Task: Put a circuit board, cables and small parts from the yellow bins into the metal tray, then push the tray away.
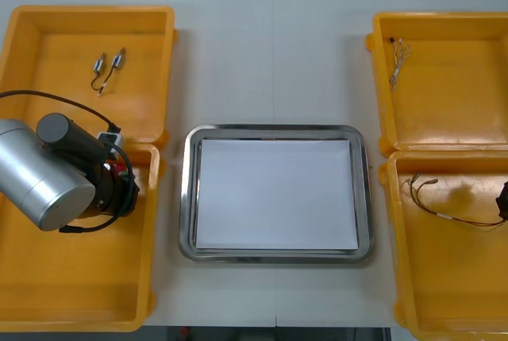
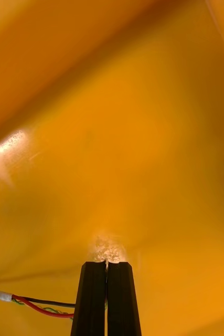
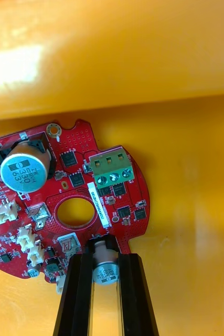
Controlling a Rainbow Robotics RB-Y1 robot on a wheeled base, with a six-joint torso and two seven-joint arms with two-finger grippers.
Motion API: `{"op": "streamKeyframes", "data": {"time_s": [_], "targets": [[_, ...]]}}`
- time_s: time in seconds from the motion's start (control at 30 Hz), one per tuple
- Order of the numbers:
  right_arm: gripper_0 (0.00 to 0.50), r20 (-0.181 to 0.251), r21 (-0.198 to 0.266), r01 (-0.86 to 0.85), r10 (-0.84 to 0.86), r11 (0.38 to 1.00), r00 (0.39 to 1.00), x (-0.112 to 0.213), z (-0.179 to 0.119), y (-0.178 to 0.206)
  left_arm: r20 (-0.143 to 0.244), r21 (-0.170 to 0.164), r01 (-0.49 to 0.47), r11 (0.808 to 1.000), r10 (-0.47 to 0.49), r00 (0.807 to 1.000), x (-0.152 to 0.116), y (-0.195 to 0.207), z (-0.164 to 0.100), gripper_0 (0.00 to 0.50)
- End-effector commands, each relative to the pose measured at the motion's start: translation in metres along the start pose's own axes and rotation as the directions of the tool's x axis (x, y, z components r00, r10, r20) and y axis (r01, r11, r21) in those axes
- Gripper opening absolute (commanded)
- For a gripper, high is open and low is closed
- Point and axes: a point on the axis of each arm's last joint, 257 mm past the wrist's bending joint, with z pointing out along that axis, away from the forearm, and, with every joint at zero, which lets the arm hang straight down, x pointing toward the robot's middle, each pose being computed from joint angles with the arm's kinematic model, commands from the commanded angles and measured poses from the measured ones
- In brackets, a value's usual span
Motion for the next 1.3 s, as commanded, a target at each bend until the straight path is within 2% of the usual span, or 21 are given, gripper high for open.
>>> {"op": "streamKeyframes", "data": {"time_s": [0.03,0.4,0.7,1.3], "targets": [[0.0,0.052,0.055,0.042,-0.045,0.998,0.998,-0.009,-0.023,-0.028,0.024,0.019,0.085,0.996,-0.085,0.996,-0.008,-0.011,-0.003,0.0],[0.0,0.062,0.064,0.039,-0.043,0.997,0.997,0.0,-0.034,-0.048,0.039,0.001,0.055,0.998,-0.055,0.998,-0.009,-0.004,-0.018,0.0],[0.0,0.084,0.06,0.027,-0.032,0.998,0.996,0.008,-0.032,-0.067,0.038,0.02,0.03,0.999,-0.031,0.999,-0.005,-0.004,-0.037,0.0],[0.0,0.094,0.079,-0.013,0.006,0.997,0.996,0.009,-0.031,-0.084,0.028,0.035,0.046,0.998,-0.047,0.998,0.042,0.029,-0.062,0.0]]}}
